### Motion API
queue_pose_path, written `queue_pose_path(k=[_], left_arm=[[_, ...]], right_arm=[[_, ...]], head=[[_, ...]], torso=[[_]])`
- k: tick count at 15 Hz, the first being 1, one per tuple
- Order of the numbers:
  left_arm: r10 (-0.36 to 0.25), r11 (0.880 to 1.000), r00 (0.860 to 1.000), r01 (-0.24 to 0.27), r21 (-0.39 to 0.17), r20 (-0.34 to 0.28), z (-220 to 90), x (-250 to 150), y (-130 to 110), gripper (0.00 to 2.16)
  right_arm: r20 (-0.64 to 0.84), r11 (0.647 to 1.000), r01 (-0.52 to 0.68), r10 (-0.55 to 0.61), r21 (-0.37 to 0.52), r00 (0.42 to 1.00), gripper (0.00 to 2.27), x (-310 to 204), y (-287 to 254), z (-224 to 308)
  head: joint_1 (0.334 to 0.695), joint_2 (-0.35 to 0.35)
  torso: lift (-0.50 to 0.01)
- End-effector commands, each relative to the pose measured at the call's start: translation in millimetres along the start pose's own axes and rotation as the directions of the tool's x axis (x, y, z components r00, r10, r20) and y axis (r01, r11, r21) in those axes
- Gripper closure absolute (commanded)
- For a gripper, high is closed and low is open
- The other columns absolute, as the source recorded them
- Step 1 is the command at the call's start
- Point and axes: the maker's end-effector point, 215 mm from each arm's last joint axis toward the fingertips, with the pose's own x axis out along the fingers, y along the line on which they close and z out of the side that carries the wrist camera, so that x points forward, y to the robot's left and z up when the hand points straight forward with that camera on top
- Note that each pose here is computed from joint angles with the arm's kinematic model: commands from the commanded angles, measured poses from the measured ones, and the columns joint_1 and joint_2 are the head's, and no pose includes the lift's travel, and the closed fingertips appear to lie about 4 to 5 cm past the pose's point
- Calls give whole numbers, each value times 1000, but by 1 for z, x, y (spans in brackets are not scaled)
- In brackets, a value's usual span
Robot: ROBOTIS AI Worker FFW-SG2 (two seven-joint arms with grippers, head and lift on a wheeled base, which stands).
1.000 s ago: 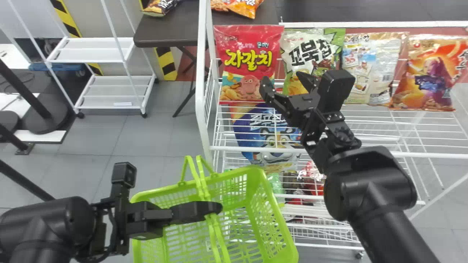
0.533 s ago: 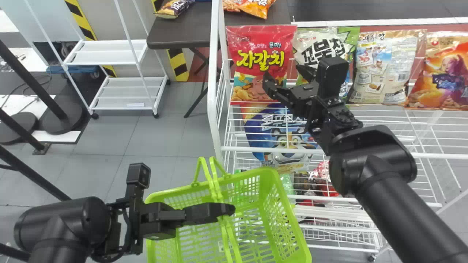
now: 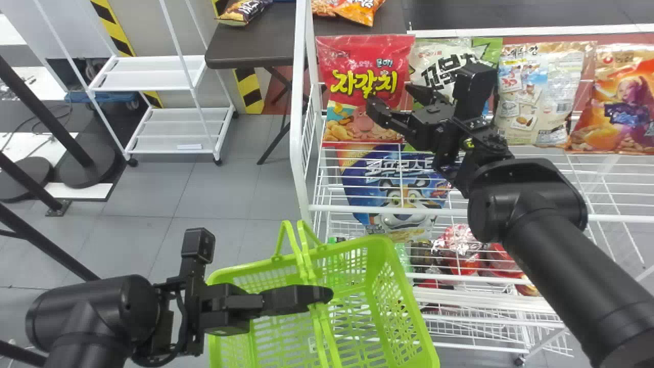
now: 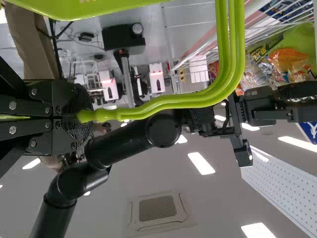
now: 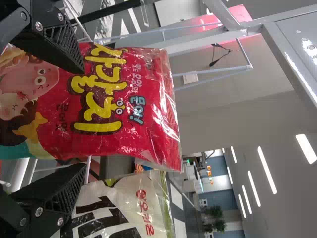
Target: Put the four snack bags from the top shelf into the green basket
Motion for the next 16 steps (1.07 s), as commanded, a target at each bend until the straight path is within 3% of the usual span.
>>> queue_pose_path(k=[1,3,5,6,7,8,16], left_arm=[[-17,1000,999,18,19,-29,3,11,-3,2145],[-24,999,999,25,23,-48,5,18,-3,2145],[-23,999,999,24,21,-48,5,18,-3,2148],[-23,1000,999,24,20,-46,5,17,-3,2145],[-24,999,999,25,20,-46,5,17,-3,2145],[-23,999,999,24,21,-45,5,16,-3,2145],[-19,999,999,20,27,-30,11,8,-5,2145]], right_arm=[[-29,999,-29,30,16,999,302,3,3,-4],[-44,999,-52,53,13,998,670,2,3,-7],[-69,998,-55,55,-7,996,1366,4,3,-10],[-66,999,-47,47,-6,997,1946,4,1,-8],[-63,999,-41,41,-9,997,2145,4,-1,-8],[-62,999,-44,43,-17,997,2246,2,3,-10],[32,999,-34,34,-2,999,2246,-37,31,21]], head=[[695,103],[695,102],[695,93],[695,91],[695,90],[695,88],[695,102]], torso=[[0],[0],[0],[0],[0],[0],[0]])
